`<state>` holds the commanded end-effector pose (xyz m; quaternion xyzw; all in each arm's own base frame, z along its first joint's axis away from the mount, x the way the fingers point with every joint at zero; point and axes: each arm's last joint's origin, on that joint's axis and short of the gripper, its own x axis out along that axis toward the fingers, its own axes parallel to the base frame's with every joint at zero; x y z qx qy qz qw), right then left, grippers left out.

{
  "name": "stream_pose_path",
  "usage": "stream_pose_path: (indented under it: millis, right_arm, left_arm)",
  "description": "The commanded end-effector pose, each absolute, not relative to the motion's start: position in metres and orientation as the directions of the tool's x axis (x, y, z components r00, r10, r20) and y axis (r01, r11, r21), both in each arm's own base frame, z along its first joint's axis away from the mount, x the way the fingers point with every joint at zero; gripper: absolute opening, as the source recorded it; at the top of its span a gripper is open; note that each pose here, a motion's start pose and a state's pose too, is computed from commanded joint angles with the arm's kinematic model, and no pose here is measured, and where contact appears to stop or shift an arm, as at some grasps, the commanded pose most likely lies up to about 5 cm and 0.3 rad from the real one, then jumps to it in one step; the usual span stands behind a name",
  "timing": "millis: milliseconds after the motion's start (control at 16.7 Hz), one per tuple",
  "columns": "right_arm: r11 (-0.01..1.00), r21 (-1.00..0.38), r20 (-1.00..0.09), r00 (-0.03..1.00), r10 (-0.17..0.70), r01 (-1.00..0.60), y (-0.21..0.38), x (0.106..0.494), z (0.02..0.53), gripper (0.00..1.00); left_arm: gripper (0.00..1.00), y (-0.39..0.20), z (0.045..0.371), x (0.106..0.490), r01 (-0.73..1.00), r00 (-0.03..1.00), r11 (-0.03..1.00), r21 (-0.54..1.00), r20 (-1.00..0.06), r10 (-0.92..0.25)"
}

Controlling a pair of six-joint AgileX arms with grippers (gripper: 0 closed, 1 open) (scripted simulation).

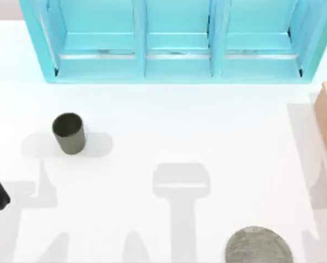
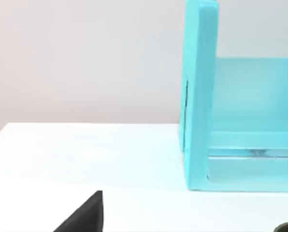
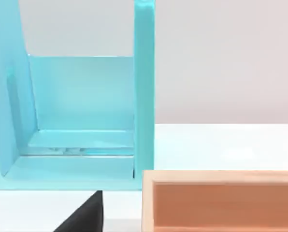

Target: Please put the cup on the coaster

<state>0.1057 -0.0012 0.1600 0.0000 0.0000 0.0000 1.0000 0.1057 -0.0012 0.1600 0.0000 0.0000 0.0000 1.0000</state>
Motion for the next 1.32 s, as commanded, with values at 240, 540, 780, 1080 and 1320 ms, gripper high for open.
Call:
stream_pose_path:
  millis: [240, 540, 780, 1080, 1320]
  right_arm:
    - [1.0, 0.0, 0.0, 1.0, 0.0, 0.0, -0.001, 0.106, 0.16, 1.0]
    - [1.0, 0.0, 0.0, 1.0, 0.0, 0.0, -0.001, 0.106, 0.16, 1.0]
    - [1.0, 0.0, 0.0, 1.0, 0.0, 0.0, -0.001, 0.106, 0.16, 1.0]
    - [1.0, 0.0, 0.0, 1.0, 0.0, 0.0, -0.001, 0.106, 0.16, 1.0]
    - [1.0, 0.0, 0.0, 1.0, 0.0, 0.0, -0.001, 0.106, 0.16, 1.0]
  left_arm:
    - [1.0, -0.002, 0.165, 0.106, 0.006, 1.0, 1.0, 0.029, -0.024, -0.005]
    - [1.0, -0.007, 0.197, 0.116, 0.117, 0.967, 0.963, 0.243, -0.247, -0.055]
    - [1.0, -0.018, 0.216, 0.15, 0.396, 0.805, 0.828, 0.397, -0.584, -0.105]
    - [1.0, -0.041, 0.215, 0.217, 0.813, 0.374, 0.513, 0.274, -0.922, -0.1]
    - [1.0, -0.065, 0.202, 0.277, 0.963, 0.047, 0.267, 0.033, -0.998, -0.045]
